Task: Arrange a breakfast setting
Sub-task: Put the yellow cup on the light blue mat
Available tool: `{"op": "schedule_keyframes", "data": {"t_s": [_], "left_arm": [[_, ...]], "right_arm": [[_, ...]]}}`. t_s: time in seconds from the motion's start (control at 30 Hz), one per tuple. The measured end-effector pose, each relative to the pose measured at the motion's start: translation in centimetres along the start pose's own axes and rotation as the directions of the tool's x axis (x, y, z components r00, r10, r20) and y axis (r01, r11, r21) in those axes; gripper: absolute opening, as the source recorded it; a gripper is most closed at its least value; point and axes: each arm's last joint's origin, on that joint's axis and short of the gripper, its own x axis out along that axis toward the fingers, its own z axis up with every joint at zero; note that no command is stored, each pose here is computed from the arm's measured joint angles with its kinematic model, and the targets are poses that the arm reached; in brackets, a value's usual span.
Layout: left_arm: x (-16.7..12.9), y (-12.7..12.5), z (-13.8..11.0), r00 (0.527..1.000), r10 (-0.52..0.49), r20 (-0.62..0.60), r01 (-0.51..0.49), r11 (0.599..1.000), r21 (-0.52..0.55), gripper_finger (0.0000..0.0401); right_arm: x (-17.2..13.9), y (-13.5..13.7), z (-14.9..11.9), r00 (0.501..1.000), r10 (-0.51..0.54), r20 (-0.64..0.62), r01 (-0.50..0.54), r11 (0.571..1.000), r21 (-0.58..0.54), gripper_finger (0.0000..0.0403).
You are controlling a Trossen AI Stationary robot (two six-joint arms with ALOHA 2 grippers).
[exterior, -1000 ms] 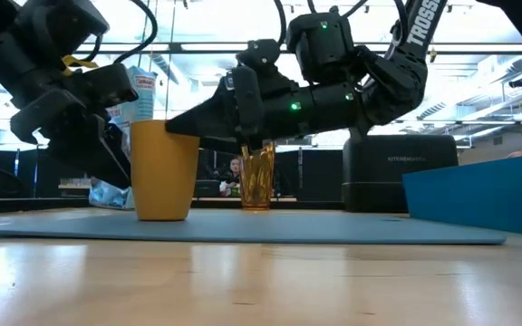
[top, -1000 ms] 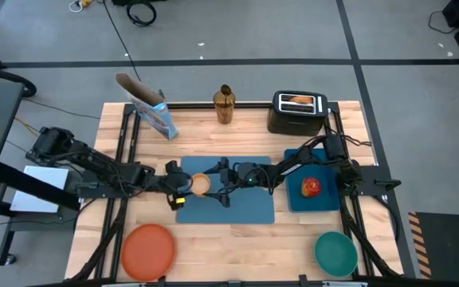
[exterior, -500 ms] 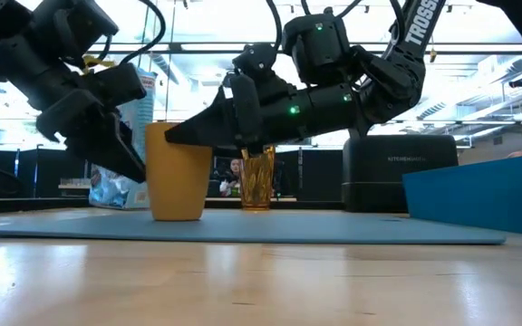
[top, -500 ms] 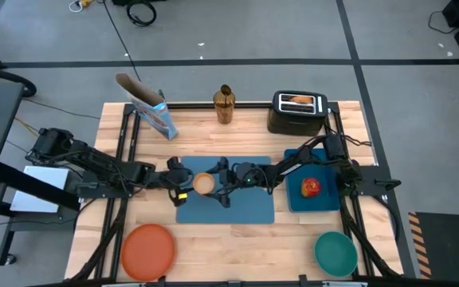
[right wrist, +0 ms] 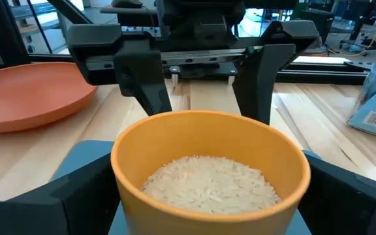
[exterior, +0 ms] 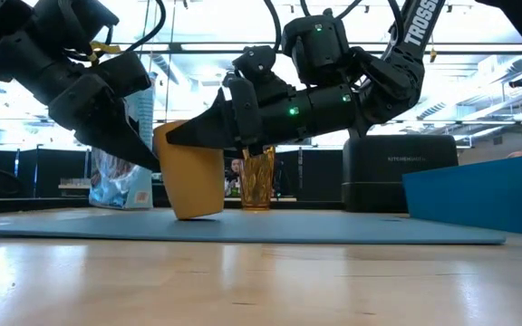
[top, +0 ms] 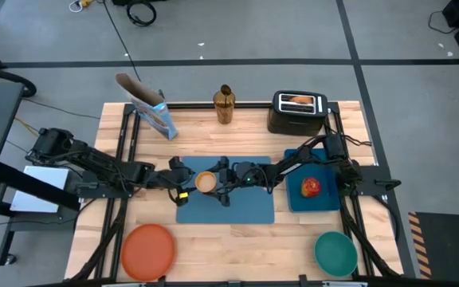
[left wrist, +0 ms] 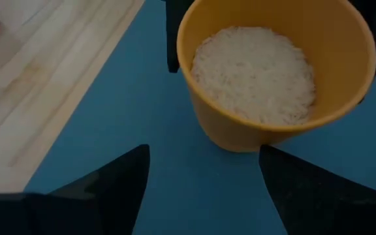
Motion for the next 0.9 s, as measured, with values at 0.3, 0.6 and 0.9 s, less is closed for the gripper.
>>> {"op": "schedule_keyframes", "data": {"t_s": [0.3, 0.6, 0.9], "left_arm": [[0.0, 0.0, 0.0, 1.000, 0.007, 0.004, -0.007, 1.000, 0.000, 0.0297], [-2.5, 0.9, 0.4, 1.000, 0.016, -0.009, -0.016, 1.000, -0.018, 0.0297], [-4.7, 0.3, 1.4, 0.992, -0.073, 0.104, 0.077, 0.996, -0.034, 0.0297]], "right_arm": [[0.0, 0.1, 0.0, 1.000, -0.010, 0.001, 0.010, 1.000, 0.007, 0.0352], [-2.6, 1.2, 2.1, 0.995, -0.090, 0.041, 0.092, 0.995, -0.028, 0.0348], [-10.2, 0.2, 0.8, 0.897, -0.439, 0.057, 0.436, 0.898, 0.061, 0.0347]]}}
